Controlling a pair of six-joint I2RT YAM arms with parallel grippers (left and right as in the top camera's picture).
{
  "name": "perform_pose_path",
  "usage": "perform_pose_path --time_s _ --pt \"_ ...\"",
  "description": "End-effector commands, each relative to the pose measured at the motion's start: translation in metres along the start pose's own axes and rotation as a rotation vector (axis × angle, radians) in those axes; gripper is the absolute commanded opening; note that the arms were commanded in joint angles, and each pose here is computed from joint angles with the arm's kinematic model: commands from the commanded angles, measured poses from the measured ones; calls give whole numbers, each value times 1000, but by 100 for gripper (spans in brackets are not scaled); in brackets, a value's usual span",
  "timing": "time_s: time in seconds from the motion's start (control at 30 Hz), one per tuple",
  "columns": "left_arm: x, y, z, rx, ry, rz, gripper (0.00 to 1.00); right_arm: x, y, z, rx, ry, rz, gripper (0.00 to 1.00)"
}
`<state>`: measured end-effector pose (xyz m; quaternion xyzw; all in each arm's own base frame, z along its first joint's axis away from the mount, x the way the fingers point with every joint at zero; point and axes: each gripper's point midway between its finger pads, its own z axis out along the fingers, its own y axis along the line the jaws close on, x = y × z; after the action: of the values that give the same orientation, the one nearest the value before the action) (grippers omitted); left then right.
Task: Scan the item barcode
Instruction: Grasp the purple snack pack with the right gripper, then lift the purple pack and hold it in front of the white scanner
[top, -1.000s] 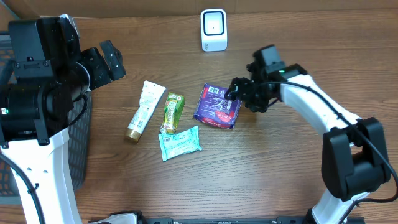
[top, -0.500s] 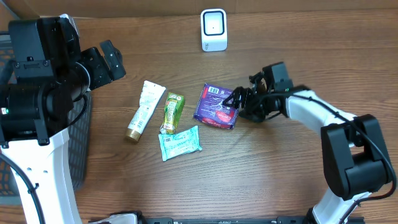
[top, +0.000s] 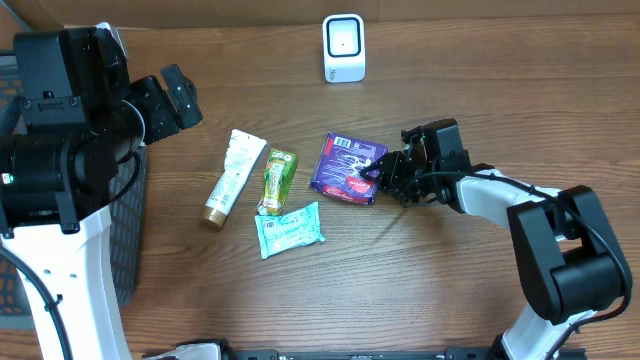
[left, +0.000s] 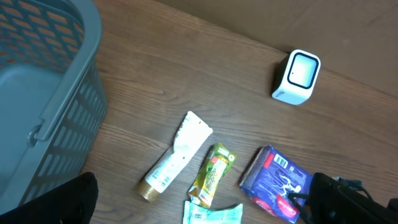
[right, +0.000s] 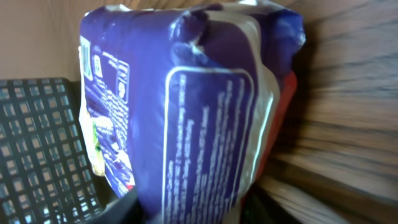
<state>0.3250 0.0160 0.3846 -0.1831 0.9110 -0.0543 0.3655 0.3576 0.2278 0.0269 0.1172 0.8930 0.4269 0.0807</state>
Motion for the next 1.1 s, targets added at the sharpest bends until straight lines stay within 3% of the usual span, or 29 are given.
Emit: perform_pose_path --time_s 0.0,0.23,0.33,0.43,0.77,1.07 --pt "-5 1 -2 -6 -17 9 99 1 13 2 -18 -16 -45 33" --pt "-5 1 -2 -6 -18 9 100 -2 39 -11 -150 26 -127 18" --pt "-5 1 -2 -6 -18 9 100 -9 70 -37 -271 46 -220 10" --pt "-5 1 -2 -6 -17 9 100 -15 91 -61 -302 31 -293 9" --pt "-5 1 -2 -6 -17 9 100 -45 150 -144 63 -84 -567 6" --pt "-5 1 -2 -6 -17 8 100 -49 230 -198 18 -189 -796 4"
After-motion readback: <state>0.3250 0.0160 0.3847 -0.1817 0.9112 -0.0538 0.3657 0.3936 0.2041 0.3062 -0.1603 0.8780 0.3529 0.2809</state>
